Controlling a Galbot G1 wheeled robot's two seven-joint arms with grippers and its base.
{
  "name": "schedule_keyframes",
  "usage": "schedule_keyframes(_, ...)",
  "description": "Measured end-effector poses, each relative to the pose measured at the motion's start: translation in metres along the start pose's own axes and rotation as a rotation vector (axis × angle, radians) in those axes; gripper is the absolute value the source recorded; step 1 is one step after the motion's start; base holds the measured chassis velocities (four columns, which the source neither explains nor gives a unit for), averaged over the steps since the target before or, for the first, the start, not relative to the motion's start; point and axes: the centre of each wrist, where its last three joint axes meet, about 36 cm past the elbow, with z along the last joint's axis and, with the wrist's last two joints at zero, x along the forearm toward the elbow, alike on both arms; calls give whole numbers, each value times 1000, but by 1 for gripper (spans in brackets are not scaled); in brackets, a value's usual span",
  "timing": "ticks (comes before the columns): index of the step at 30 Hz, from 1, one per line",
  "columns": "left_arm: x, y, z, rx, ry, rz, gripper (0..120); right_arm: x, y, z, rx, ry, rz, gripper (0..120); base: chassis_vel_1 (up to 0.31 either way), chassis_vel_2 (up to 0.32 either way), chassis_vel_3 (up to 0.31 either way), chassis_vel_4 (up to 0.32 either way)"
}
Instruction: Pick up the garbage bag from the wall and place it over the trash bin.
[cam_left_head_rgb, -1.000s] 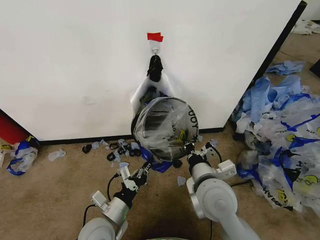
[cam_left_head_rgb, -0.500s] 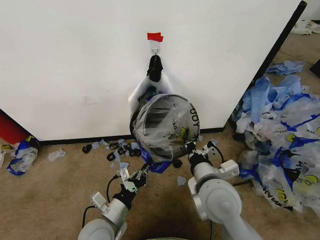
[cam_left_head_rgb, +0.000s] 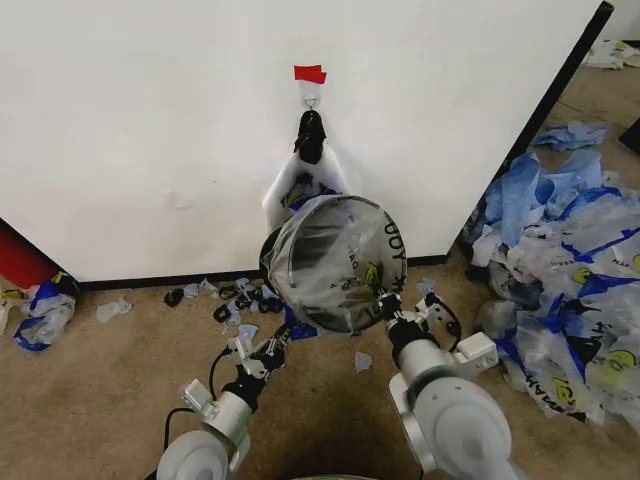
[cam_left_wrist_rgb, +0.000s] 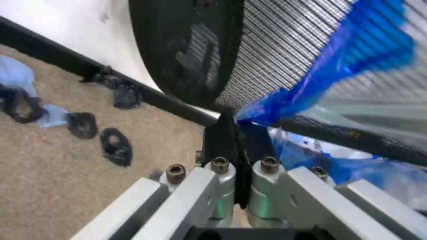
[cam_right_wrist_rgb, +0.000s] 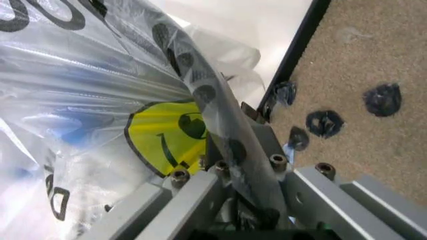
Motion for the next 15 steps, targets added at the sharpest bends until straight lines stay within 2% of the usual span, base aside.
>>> schedule_keyframes(15,-6,10,3,-24,-13,-37,0,16,0,-3,13,8,-2,0,0,0,0,0)
